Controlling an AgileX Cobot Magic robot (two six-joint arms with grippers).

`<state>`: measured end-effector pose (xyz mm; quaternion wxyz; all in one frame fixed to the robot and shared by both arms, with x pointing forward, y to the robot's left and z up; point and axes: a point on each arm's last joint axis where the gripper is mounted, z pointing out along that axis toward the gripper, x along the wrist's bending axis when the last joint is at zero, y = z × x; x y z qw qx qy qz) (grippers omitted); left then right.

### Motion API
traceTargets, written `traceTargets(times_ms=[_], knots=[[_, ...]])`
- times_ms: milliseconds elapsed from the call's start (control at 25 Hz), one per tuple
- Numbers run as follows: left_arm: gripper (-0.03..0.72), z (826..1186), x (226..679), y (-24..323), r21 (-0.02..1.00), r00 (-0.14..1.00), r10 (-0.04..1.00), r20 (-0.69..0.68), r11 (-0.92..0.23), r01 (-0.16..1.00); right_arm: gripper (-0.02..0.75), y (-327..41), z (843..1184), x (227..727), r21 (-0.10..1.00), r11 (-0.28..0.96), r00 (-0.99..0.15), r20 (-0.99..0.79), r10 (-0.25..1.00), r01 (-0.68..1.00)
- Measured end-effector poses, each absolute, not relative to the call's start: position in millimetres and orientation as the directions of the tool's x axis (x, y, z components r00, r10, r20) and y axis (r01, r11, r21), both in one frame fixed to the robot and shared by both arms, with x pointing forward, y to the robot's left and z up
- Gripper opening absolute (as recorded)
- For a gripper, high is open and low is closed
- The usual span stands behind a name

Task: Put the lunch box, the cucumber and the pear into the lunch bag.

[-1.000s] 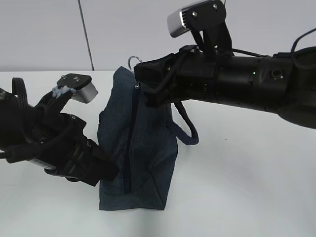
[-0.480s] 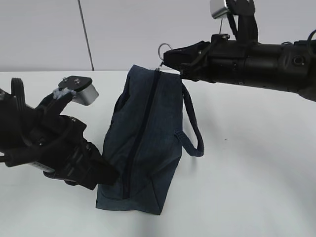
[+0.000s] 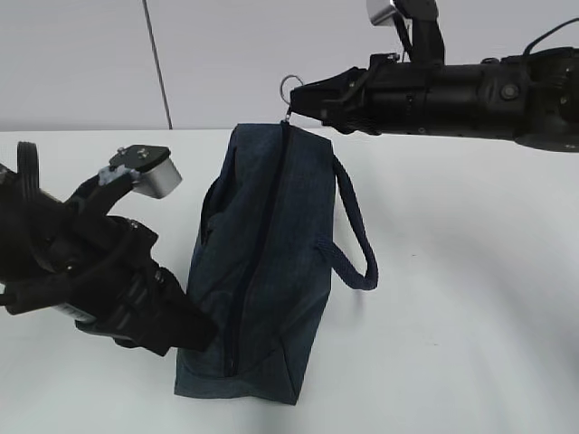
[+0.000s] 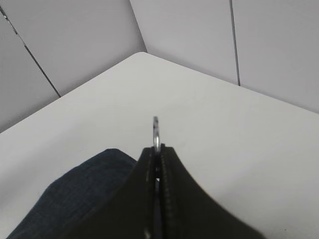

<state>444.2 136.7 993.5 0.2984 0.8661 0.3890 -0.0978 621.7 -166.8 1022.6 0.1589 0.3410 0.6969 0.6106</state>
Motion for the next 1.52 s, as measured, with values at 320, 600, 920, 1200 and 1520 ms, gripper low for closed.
traceTargets(times_ms=[320, 600, 920, 1200, 1520], knots=[[0.010, 993.8, 444.3, 136.8, 0.441, 0.678, 0.615, -0.402, -0.519, 0.732, 0.000, -177.9, 1008.9, 650.0, 0.941, 0.020, -0.709, 0.240, 0.663, 0.337], [0.009, 994.0, 445.4, 137.3, 0.445, 0.678, 0.618, -0.397, -0.517, 0.731, 0.000, -185.5, 1003.7, 659.7, 0.937, 0.031, -0.705, 0.239, 0.668, 0.348], [0.008, 993.6, 446.0, 138.1, 0.447, 0.685, 0.619, -0.384, -0.525, 0.725, 0.000, -192.5, 986.9, 668.2, 0.917, 0.015, -0.708, 0.298, 0.640, 0.399], [0.015, 995.2, 443.7, 137.7, 0.442, 0.679, 0.613, -0.403, -0.519, 0.731, 0.000, -193.5, 992.7, 663.9, 0.924, 0.030, -0.767, 0.298, 0.569, 0.381], [0.225, 1024.3, 432.2, 143.6, 0.553, 0.705, 0.602, -0.376, -0.465, 0.692, 0.000, -192.0, 1014.4, 650.3, 0.939, 0.084, -0.830, 0.251, 0.498, 0.334]])
